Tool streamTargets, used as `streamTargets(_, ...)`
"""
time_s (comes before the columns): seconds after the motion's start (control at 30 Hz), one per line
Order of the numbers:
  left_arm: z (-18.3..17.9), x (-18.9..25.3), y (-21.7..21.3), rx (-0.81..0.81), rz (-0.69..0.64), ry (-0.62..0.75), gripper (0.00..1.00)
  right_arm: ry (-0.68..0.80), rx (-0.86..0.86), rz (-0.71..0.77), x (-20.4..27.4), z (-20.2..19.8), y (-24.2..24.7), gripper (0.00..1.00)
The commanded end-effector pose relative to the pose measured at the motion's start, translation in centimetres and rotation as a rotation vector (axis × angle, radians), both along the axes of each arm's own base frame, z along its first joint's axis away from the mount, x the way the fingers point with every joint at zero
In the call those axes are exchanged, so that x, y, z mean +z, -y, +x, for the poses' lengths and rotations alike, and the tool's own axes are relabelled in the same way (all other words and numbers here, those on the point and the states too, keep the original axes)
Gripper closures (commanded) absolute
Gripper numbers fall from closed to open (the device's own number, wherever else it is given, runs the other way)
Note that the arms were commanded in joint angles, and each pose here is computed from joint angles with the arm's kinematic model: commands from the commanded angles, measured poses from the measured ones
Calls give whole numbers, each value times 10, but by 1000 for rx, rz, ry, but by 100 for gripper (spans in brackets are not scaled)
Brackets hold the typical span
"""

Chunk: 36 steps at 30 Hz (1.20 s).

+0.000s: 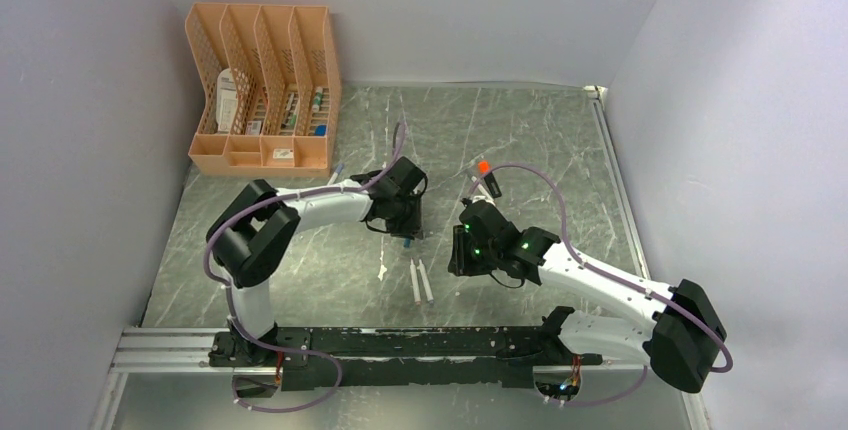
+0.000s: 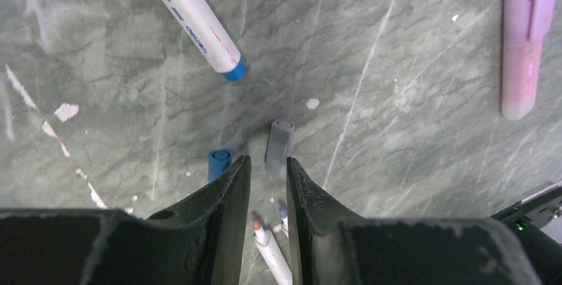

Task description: Open the pen caps

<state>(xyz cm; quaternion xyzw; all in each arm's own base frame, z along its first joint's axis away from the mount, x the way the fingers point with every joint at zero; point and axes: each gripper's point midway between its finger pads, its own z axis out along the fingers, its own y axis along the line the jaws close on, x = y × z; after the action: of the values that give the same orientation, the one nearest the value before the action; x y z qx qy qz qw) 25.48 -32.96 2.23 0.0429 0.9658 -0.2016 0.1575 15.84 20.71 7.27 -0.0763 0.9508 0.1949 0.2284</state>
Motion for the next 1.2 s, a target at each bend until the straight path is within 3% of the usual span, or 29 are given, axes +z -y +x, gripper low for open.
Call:
streamTargets(0.0, 11, 60, 14, -4, -77, 97, 63, 17, 3, -1, 2, 3, 2, 69)
streamTargets(0.13, 17, 124, 19, -25, -151, 189, 60, 28, -2, -13, 5, 11, 2, 69)
streamTargets(0.23, 17, 165, 11, -20, -179, 266, 50, 41, -7, -25, 11, 23, 2, 69)
streamTargets(0.37, 8, 197, -19, 13, -184, 360, 26, 72, -20, -36, 24, 51, 3, 69)
streamTargets(0.47, -8, 194, -46, 42, -176, 377, 2, 100, -1, -41, 38, 74, -7, 69)
streamTargets(0.6, -37, 174, -77, 81, -174, 340, 0, 142, 47, -32, 59, 106, -35, 69)
streamTargets(0.77, -65, 171, -109, 140, -228, 353, 0, 137, 131, -41, 51, 141, -71, 69)
streamTargets(1.17, -83, 194, -149, 198, -221, 417, 0, 58, 181, -222, -20, 192, -97, 65)
